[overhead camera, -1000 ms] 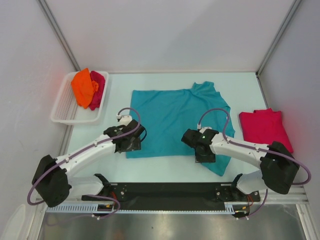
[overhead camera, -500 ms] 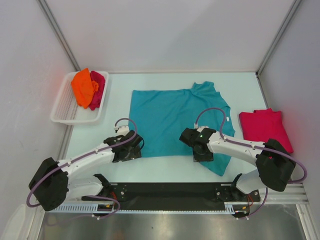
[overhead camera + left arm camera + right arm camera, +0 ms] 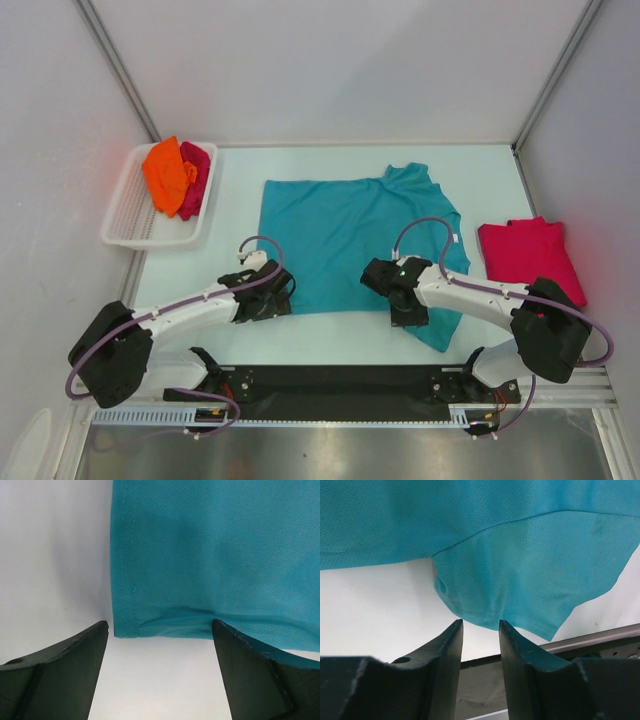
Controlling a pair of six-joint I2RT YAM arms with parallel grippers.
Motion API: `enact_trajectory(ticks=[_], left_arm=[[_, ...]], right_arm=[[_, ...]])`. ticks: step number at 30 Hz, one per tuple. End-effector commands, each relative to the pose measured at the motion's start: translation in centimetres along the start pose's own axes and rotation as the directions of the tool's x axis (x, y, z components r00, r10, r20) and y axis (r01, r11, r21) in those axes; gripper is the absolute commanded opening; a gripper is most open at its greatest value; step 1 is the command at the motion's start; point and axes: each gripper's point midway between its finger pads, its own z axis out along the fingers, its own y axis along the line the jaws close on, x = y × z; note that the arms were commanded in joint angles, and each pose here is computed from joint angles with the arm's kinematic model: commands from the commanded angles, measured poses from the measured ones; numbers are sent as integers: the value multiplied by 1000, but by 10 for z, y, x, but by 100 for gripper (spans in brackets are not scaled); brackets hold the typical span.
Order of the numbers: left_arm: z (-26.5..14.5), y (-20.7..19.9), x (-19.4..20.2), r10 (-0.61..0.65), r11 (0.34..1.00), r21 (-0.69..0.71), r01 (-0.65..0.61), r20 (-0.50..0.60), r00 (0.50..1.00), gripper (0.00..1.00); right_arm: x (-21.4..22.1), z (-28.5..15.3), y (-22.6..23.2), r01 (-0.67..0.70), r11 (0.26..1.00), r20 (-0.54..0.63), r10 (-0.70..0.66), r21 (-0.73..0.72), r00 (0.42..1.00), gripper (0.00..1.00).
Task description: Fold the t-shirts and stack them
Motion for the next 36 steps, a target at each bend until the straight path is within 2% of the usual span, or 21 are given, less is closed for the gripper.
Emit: enact_trajectory(ticks=[1, 6, 10, 13, 16, 21, 24, 25, 30, 31, 36], left_arm=[[5, -9, 0, 11, 999, 33, -11, 9, 1000, 90], [9, -9, 4, 21, 999, 37, -21, 7, 1000, 88], [12, -9, 7, 27, 999, 43, -27, 2, 1000, 87], [13, -9, 7, 33, 999, 40, -33, 3, 999, 87], [13, -9, 5, 35, 998, 43, -35, 11, 999, 87], [12, -11, 3, 44, 998, 48, -44, 18, 999, 87], [10, -10, 2, 44, 998, 54, -45, 23, 999, 86], [9, -10, 1, 42, 998, 55, -44, 26, 999, 86], [3, -9, -3, 41, 997, 61, -43, 45, 998, 86], [3, -10, -4, 40, 997, 64, -43, 48, 998, 85], [5, -9, -1, 46, 997, 64, -48, 42, 998, 78]], right_arm=[[5, 0, -7, -14, 1000, -9, 14, 28, 1000, 38], [8, 0, -7, -24, 999, -11, 24, 21, 1000, 26], [13, 3, -6, -27, 999, -30, 28, 24, 999, 24], [15, 4, -6, -27, 999, -35, 28, 34, 999, 31], [17, 5, -5, -22, 999, -42, 24, 39, 999, 44], [20, 9, 0, -14, 999, -48, 16, 41, 999, 46], [23, 15, 2, -11, 999, -55, 13, 37, 998, 40], [28, 18, 1, -11, 999, -65, 13, 39, 998, 32], [35, 25, 1, -12, 999, -69, 15, 44, 997, 11], [35, 25, 1, -19, 999, -65, 23, 48, 998, 2], [31, 17, -1, -11, 998, -17, 12, 64, 1000, 0]])
